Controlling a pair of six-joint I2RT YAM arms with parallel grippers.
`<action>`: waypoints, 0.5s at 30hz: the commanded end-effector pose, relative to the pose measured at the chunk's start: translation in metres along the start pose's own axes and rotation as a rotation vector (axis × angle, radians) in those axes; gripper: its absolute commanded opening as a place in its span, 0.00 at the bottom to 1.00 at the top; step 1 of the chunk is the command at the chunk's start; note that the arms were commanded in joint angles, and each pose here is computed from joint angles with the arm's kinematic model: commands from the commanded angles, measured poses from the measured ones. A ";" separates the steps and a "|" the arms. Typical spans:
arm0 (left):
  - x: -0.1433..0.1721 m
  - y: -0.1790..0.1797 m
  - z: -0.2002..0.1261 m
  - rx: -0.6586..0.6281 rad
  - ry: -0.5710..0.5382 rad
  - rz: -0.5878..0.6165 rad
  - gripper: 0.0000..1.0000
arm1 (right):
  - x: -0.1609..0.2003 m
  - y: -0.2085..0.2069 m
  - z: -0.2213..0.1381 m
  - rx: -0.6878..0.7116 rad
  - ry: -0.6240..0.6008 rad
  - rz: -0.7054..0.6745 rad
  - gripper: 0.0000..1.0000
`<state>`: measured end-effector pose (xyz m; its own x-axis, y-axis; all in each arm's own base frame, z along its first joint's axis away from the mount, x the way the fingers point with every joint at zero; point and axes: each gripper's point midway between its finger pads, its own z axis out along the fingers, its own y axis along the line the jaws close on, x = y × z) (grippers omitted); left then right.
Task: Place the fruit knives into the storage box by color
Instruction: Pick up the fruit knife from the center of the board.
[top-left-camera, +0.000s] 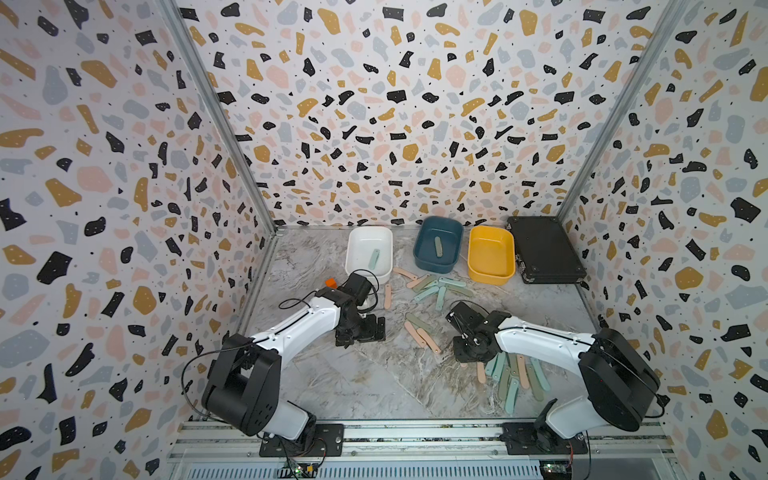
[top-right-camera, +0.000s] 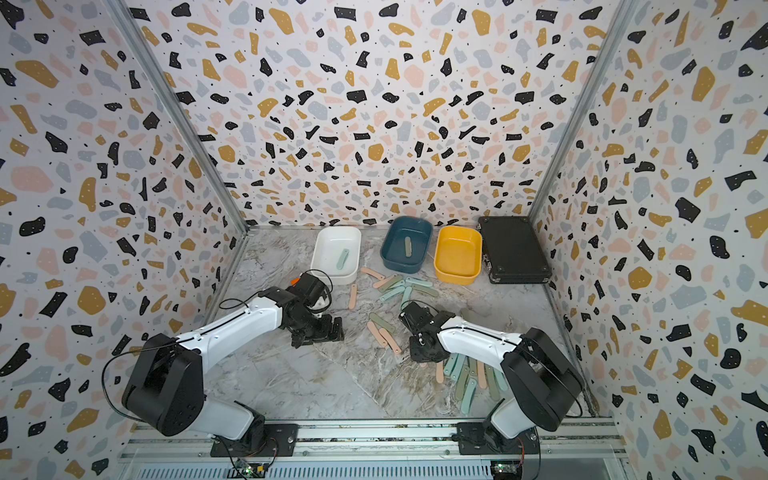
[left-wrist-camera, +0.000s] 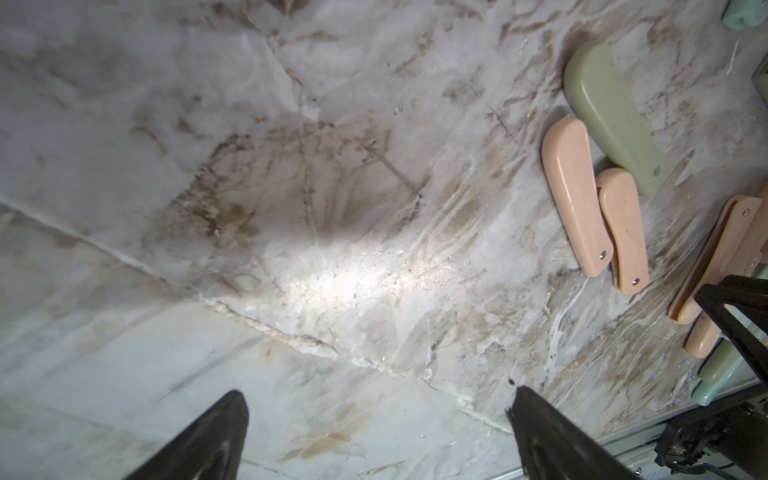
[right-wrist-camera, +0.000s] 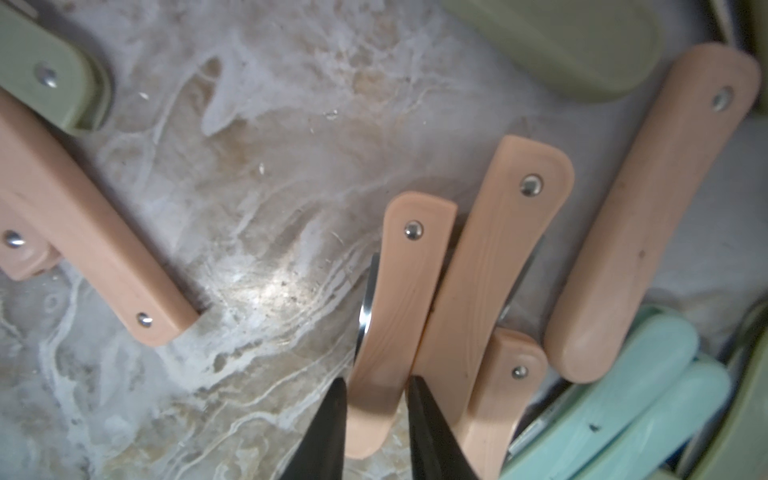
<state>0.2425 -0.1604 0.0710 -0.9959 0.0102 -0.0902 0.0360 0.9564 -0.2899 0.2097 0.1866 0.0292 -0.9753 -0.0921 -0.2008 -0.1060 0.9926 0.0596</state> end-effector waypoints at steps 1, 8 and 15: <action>0.000 -0.004 0.003 0.015 0.005 0.026 0.99 | -0.001 0.001 0.002 0.016 0.009 -0.013 0.31; -0.001 -0.006 -0.002 0.022 -0.004 0.031 0.99 | -0.004 0.003 0.004 0.023 0.015 -0.020 0.40; 0.000 -0.005 -0.002 0.021 -0.006 0.031 0.99 | 0.004 -0.004 0.019 0.052 0.038 -0.014 0.40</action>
<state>0.2419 -0.1614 0.0707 -0.9960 0.0188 -0.0875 0.0439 0.9546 -0.2946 0.2132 0.1891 0.0182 -0.9771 -0.1072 -0.1838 -0.1158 0.9926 0.0366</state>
